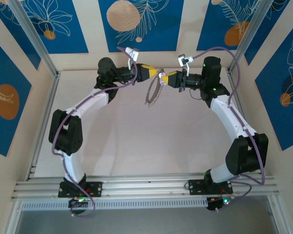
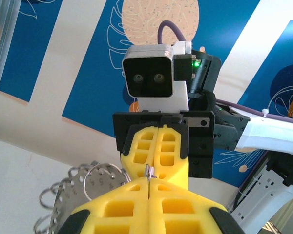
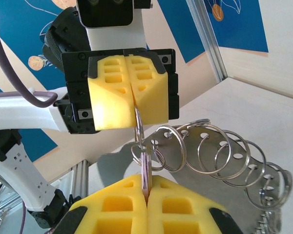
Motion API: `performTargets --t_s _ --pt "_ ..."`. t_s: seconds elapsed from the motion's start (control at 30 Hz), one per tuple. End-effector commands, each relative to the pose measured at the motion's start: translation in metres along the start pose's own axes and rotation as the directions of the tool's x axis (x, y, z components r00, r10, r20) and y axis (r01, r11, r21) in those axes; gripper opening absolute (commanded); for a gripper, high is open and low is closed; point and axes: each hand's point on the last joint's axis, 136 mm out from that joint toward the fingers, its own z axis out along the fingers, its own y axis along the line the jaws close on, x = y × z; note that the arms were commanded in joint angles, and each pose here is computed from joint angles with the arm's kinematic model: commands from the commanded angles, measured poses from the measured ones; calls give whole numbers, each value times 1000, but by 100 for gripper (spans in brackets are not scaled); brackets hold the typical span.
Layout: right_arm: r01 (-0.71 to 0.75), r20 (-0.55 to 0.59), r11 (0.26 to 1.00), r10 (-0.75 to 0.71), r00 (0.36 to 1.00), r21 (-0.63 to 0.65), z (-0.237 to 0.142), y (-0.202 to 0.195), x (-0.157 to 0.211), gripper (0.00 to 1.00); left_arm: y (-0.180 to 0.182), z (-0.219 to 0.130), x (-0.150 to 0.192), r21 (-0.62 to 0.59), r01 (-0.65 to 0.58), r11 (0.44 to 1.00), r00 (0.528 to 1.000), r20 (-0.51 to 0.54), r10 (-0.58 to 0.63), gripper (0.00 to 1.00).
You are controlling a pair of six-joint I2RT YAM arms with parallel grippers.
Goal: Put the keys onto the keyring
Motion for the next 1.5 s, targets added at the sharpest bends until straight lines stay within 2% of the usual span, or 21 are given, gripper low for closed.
performTargets --t_s 0.0,0.53,1.17,1.47 --pt "26 -7 1000 -26 1000 1 0 7 -7 0 -16 2 -12 32 -75 997 997 14 75 0" --pt "25 -37 1000 -26 999 -7 14 4 -8 0 -18 4 -10 40 -71 997 997 11 71 0" --pt "49 15 996 -50 999 79 -12 2 -22 0 -15 4 -7 33 -71 997 997 9 71 0" --pt "47 19 996 -48 999 79 -13 2 -25 0 -17 4 -8 35 -72 997 997 10 71 0"
